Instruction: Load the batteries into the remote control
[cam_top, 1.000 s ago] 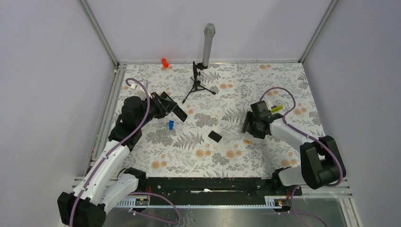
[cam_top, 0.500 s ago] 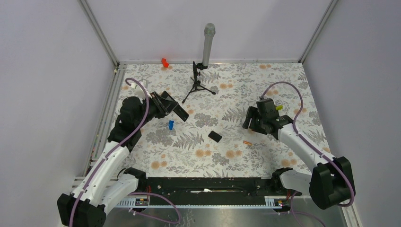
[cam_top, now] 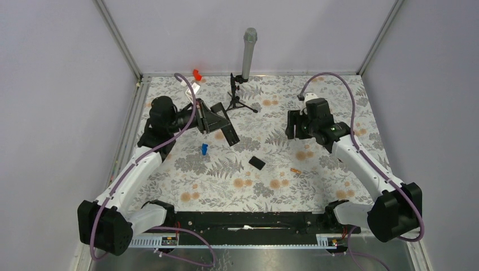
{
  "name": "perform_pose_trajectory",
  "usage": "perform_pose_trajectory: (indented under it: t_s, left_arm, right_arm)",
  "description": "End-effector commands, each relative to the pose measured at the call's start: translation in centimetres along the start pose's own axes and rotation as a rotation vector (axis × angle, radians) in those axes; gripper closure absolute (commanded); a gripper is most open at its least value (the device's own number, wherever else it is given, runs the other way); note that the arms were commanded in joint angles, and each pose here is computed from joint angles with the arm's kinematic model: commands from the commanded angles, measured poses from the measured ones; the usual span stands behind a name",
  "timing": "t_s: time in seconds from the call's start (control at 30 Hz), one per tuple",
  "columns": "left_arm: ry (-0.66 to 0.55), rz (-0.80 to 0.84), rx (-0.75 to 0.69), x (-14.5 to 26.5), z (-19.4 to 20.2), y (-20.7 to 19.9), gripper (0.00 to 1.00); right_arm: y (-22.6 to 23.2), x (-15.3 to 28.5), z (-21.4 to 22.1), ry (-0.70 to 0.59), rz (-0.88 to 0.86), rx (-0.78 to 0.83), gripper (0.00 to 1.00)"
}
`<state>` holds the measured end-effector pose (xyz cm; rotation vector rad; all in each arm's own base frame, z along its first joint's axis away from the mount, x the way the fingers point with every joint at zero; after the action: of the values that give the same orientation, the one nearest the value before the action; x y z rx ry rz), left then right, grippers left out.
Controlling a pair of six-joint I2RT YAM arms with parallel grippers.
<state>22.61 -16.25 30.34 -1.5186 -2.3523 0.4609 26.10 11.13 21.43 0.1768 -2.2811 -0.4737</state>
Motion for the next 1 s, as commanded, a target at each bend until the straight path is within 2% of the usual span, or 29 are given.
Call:
perform_pose_trajectory:
  t_s: [0.0,0.13,0.27,0.4,0.57,0.7,0.83,0.97]
  left_arm:
    - [-0.069,0.109,-0.222,0.9,-4.6,-1.5,1.00]
    - [-0.104,0.061,-0.167,1.1,-6.3,-0.5,1.00]
    - [-0.136,0.038,-0.110,0.9,-7.1,0.7,1.00]
    - [-0.168,0.007,-0.069,0.6,-7.2,1.6,1.00]
    - [-0.191,-0.025,-0.040,0.5,-7.2,2.0,1.00]
    - [-0.193,-0.064,-0.044,0.7,-7.0,2.2,1.00]
    - [-0.193,-0.086,-0.068,0.9,-6.9,2.2,1.00]
    - [-0.205,-0.097,-0.091,1.1,-6.4,2.2,1.00]
  right_arm:
    - [-0.4,0.4,2.3,0.144,-0.028,0.354,0.29]
    - [-1.9,0.3,3.9,0.242,-0.020,0.685,0.27]
    - [-4.7,-0.9,5.9,0.353,0.044,0.850,0.27]
    - [-5.5,-1.2,7.6,0.440,0.000,0.884,0.28]
    - [-4.7,-1.0,9.1,0.514,-0.138,0.837,0.28]
    - [-5.1,-2.0,9.7,0.511,-0.127,0.848,0.29]
    - [-4.9,-3.5,9.8,0.512,-0.095,0.844,0.40]
    - [-5.3,-3.7,10.5,0.548,-0.065,0.877,0.41]
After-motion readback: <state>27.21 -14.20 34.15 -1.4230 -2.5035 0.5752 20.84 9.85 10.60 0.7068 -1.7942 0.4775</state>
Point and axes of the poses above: each gripper's point midway between its finger pads, its own x axis back along the fingers, its own y axis along the line the jaws close on, z = x × y, the point moved 8 cm from there along x, back along the fingers, and after that the axes turned 15 degrees about -x, right-handed, at the moved point
